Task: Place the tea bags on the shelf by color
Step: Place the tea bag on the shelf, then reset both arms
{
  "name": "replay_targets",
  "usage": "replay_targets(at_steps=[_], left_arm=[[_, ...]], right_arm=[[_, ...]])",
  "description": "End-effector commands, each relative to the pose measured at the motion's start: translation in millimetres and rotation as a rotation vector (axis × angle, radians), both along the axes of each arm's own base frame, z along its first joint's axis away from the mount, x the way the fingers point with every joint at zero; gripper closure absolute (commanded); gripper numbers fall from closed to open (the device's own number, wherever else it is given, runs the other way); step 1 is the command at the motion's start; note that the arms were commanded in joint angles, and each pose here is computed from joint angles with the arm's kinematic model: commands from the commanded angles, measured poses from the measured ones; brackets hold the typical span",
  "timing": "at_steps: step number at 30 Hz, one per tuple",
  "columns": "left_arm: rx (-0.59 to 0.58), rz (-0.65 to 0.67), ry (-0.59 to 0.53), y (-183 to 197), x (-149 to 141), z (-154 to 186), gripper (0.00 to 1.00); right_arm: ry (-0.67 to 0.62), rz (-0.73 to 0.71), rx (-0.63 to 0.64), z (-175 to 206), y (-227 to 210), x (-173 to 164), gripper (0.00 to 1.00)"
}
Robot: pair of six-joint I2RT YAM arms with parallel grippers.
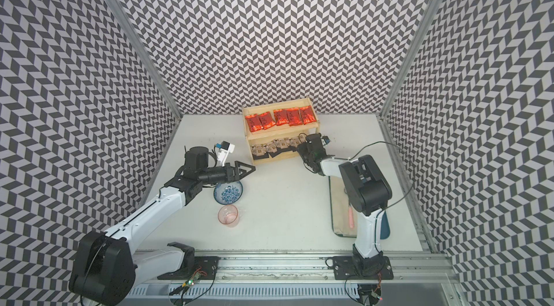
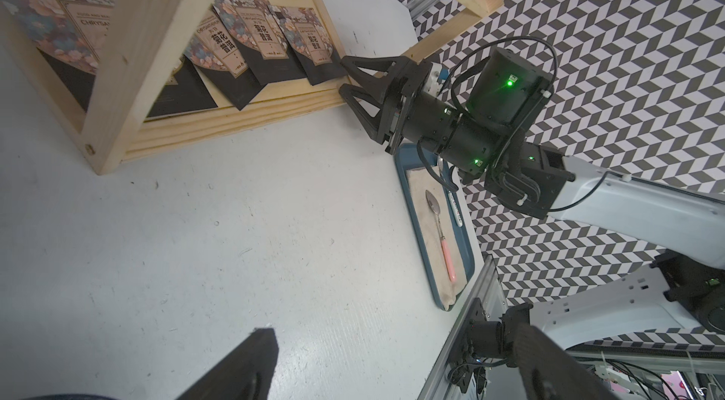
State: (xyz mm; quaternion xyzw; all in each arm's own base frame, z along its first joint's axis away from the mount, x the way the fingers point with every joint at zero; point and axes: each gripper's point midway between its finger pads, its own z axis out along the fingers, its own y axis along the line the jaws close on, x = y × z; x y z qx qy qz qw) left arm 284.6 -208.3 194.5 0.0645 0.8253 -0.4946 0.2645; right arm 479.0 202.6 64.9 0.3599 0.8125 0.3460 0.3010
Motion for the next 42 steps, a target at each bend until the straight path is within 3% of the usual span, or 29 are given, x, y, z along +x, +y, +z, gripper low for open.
replay_targets(at_steps=[1,17,21,26,30,33,35,36,37,38,42], left_arm=[[0.010,0.010,-0.051,2,3,10,0.01],[0.064,0.092,-0.104,14,9,17,0.01],[0.076,0.101,-0.113,16,9,18,0.01],[0.157,0.179,-0.206,31,16,34,0.01],[0.296,0.444,-0.371,78,29,77,0.01],[0.386,0.745,-0.483,132,33,81,0.01],[0.577,0.825,-0.621,158,36,64,0.01],[0.724,0.888,-0.595,178,46,46,0.01],[0.858,0.966,-0.571,200,53,31,0.01],[0.901,1.010,-0.565,212,57,26,0.01],[0.727,0.858,-0.729,199,74,12,0.02]], right_arm=[[0.032,0.119,-0.074,-8,16,-24,0.58],[-0.089,0.314,-0.120,6,39,-62,0.59],[-0.185,0.426,-0.135,18,48,-73,0.61],[-0.389,0.547,-0.146,73,49,-111,0.61],[-0.486,0.435,-0.334,115,1,-135,0.53],[-0.634,0.321,-0.637,151,-55,-144,0.47],[-0.737,0.198,-0.884,171,-94,-153,0.41],[-0.795,0.115,-1.013,180,-116,-159,0.37],[-0.803,0.012,-1.059,189,-139,-163,0.28],[-0.832,-0.007,-1.051,195,-149,-165,0.26],[-0.846,-0.114,-0.993,182,-206,-159,0.30]])
